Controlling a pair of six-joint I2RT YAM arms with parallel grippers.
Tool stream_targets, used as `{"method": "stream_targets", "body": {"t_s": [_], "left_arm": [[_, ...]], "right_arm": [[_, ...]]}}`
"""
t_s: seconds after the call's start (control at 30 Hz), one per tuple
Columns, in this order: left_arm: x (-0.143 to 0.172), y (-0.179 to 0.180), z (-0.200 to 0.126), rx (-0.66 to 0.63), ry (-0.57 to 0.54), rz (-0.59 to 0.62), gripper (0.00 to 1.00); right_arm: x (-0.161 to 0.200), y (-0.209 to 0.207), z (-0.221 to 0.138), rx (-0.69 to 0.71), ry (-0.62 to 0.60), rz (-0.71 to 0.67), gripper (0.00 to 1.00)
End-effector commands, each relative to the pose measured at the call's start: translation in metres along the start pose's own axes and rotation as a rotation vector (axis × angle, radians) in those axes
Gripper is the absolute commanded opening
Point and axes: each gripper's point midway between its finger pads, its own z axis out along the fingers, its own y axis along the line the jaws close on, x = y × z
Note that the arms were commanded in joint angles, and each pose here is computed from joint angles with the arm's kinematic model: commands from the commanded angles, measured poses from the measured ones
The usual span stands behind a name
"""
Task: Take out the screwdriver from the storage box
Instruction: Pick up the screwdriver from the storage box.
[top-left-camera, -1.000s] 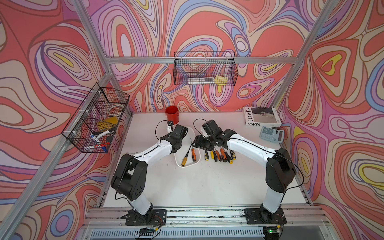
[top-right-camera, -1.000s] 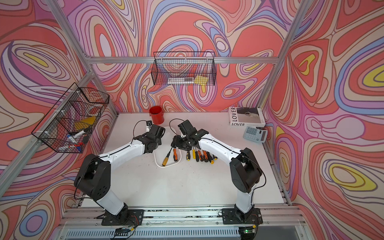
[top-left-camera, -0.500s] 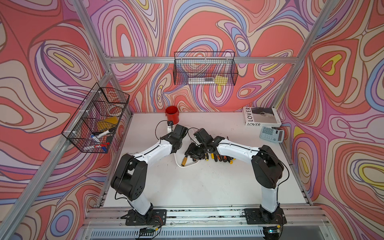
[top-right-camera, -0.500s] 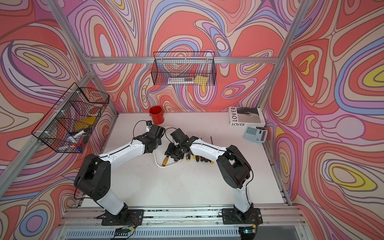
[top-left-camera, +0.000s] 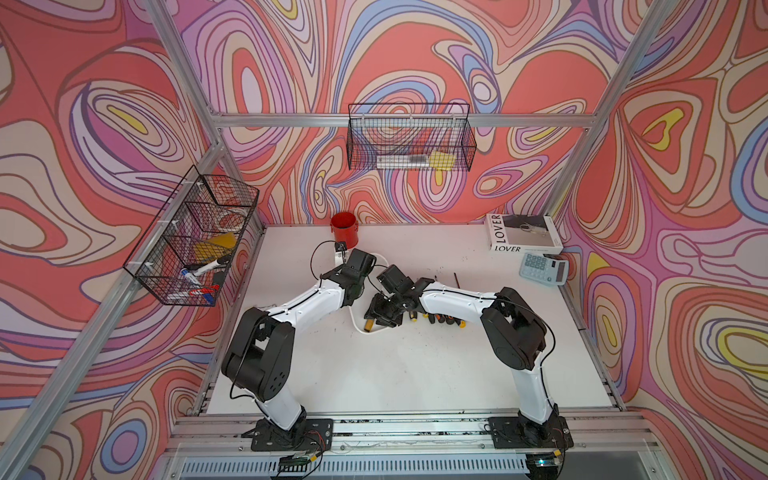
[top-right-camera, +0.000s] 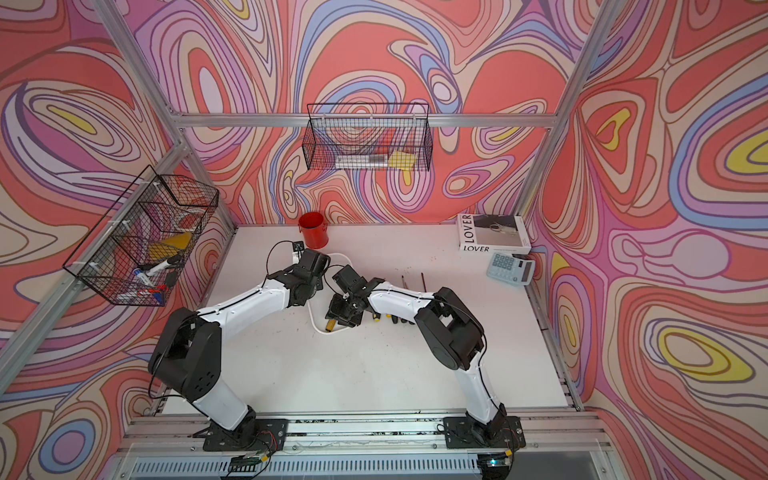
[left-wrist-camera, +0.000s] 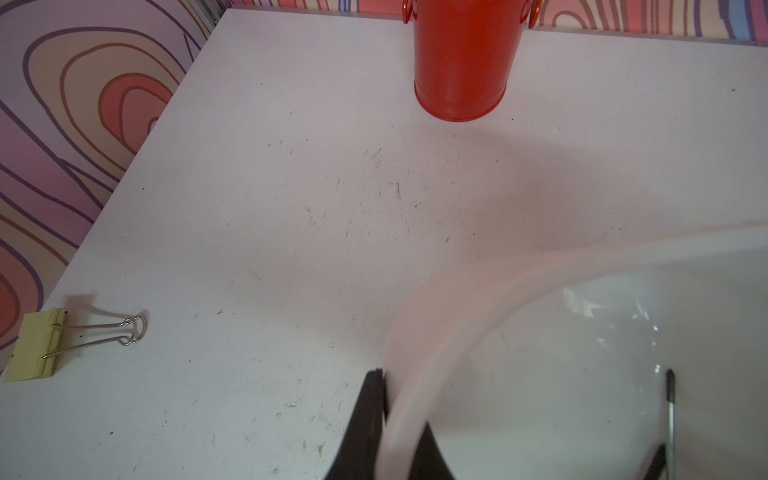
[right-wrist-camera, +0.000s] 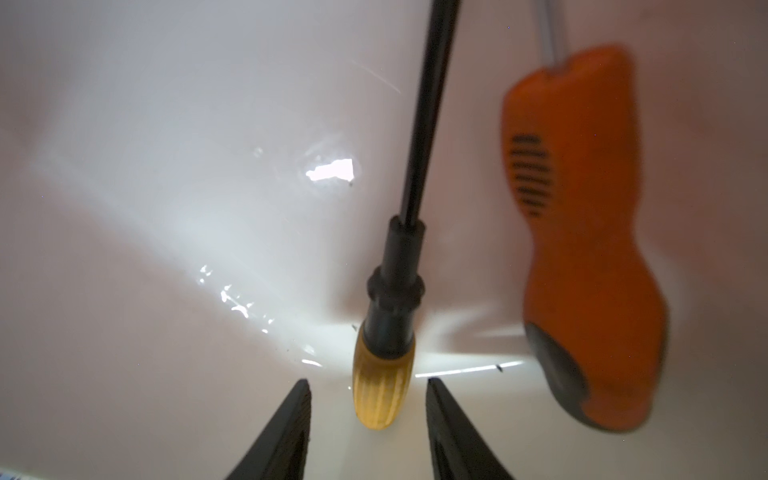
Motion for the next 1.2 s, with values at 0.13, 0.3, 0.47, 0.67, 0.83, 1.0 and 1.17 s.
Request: {"method": "stream_targets", "body": {"t_s": [0.13,0.3,0.47,0.67,0.83,1.0,1.17], "left_arm": [[0.005,0.003,0.002,-0.023,0.01,0.019,0.0],[0.004,0.004,0.001,-0.022,0.009,0.022,0.0],[0.004,0.004,0.001,-0.023,0.009,0.029,0.0],[0.005,0.003,0.002,-0.018,0.012,0.029,0.0],[0.004,0.004,0.002,-0.026,0.008,0.042,0.0],[0.004,0.005,0.002,-0.031,0.006,0.044,0.0],[0.007,0.003,0.005,-0.027,0.016,0.04,0.0]], "right_arm": [[0.002,-0.026,0.015,0.109,0.004,0.046,0.42],[0.001,-0.041,0.023,0.158,0.0,0.067,0.37],[-0.004,-0.05,0.025,0.217,-0.036,0.048,0.36],[-0.013,-0.063,0.029,0.283,-0.085,0.031,0.35],[-0.016,-0.062,0.032,0.277,-0.094,0.026,0.24],[-0.02,-0.05,0.022,0.236,-0.127,0.005,0.1],[-0.026,-0.031,0.005,0.174,-0.177,-0.039,0.0]]}}
